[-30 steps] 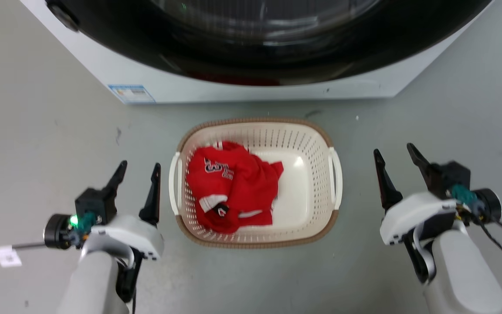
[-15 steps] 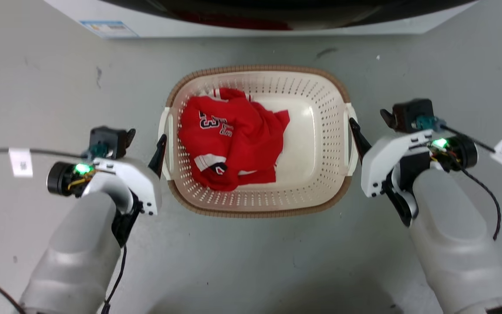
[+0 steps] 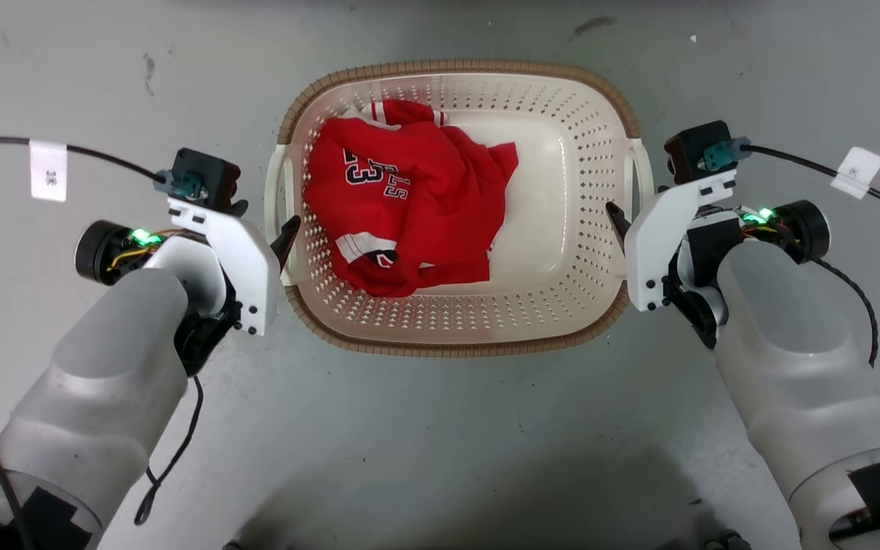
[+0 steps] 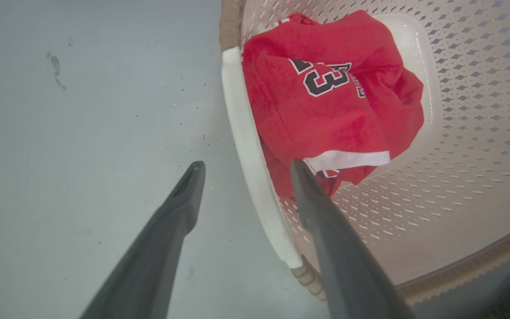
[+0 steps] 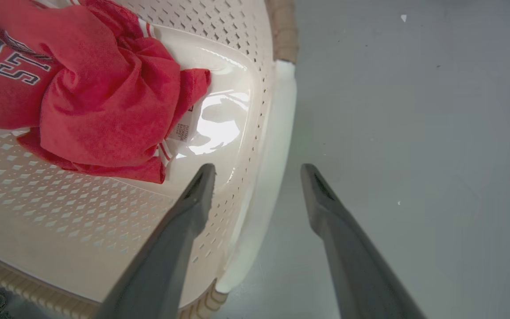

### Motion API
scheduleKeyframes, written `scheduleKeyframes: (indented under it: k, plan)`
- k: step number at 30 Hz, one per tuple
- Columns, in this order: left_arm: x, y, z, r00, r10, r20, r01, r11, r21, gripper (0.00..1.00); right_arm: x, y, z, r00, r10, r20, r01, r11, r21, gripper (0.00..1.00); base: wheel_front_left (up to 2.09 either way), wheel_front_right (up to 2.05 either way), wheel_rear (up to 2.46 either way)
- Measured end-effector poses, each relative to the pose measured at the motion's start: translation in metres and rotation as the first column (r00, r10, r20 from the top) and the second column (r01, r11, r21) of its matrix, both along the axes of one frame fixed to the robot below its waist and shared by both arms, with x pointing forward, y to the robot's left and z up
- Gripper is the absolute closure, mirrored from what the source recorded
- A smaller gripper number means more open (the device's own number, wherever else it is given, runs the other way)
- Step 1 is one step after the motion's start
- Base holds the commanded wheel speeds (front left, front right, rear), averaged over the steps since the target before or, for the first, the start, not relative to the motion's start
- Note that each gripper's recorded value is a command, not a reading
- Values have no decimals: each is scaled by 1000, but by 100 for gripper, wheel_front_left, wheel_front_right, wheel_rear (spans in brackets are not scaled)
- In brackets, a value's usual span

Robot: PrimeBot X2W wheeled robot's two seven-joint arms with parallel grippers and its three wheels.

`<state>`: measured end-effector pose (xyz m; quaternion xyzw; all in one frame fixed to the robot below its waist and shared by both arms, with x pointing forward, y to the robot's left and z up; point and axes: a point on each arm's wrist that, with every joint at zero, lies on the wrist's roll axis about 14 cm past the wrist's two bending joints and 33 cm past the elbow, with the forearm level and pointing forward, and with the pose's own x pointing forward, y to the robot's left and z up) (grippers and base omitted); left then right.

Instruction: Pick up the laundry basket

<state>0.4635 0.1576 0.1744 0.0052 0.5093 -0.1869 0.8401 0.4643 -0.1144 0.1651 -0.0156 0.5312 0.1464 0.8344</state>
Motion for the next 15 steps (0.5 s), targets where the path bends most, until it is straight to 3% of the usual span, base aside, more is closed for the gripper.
scheduleKeyframes:
  k: [15]
  plan:
    - [-3,-6,-15,996,-44,-83,42,999,-27,0,-6,-1,-25,995,-52,-82,53,999,13,0,0,0,0]
